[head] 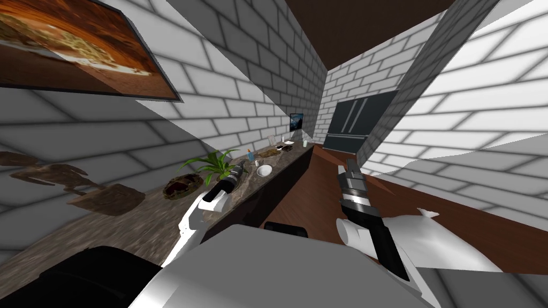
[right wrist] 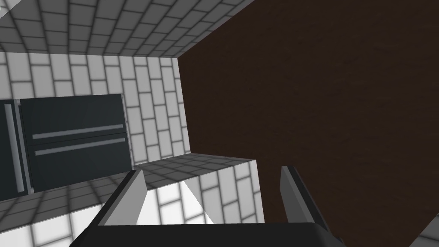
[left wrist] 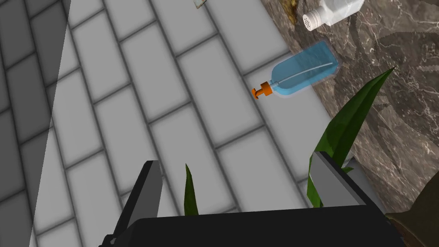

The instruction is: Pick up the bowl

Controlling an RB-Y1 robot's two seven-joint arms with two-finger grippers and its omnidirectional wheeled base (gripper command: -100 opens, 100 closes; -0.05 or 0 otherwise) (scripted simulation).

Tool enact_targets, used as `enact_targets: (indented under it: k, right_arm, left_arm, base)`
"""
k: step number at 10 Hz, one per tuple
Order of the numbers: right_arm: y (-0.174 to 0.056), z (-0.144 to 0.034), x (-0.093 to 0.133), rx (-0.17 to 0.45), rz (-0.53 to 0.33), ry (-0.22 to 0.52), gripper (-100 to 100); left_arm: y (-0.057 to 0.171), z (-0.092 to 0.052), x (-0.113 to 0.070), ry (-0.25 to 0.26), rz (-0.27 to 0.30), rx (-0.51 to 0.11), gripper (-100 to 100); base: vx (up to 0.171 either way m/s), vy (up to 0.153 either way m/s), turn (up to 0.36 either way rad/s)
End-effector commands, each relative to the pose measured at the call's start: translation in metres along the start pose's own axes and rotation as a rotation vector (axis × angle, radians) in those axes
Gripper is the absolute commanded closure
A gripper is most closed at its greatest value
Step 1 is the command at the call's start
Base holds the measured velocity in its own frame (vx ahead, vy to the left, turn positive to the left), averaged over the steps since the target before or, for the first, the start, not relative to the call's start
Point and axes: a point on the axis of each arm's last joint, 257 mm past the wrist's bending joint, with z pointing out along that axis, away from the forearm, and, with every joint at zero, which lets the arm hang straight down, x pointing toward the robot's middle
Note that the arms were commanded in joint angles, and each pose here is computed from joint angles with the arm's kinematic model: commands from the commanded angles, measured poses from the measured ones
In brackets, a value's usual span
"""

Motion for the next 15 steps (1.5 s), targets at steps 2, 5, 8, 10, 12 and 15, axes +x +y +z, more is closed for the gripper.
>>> enact_targets:
  k: [2, 5, 8, 10, 12, 15]
  right_arm:
    - [0.0, 0.0, 0.0, 0.0, 0.0, 0.0, 0]
    - [0.0, 0.0, 0.0, 0.0, 0.0, 0.0, 0]
    - [0.0, 0.0, 0.0, 0.0, 0.0, 0.0, 0]
    - [0.0, 0.0, 0.0, 0.0, 0.0, 0.0, 0]
    - [0.0, 0.0, 0.0, 0.0, 0.0, 0.0, 0]
    - [0.0, 0.0, 0.0, 0.0, 0.0, 0.0, 0]
  left_arm:
    - [0.019, 0.002, -0.001, 0.014, 0.004, -0.077, -100]
    - [0.039, 0.006, -0.002, 0.035, 0.0, -0.16, -100]
    - [0.057, 0.005, 0.0, 0.049, -0.005, -0.235, -100]
    - [0.068, 0.006, 0.001, 0.061, -0.014, -0.283, -100]
    - [0.079, 0.005, 0.003, 0.073, -0.025, -0.33, -100]
    - [0.097, 0.004, 0.008, 0.097, -0.053, -0.409, -100]
  base:
    - [-0.014, 0.016, -0.063]
    - [-0.011, 0.016, -0.084]
    - [-0.001, 0.018, -0.076]
    - [0.004, 0.017, -0.089]
    - [0.006, 0.019, -0.091]
    - [0.01, 0.02, -0.114]
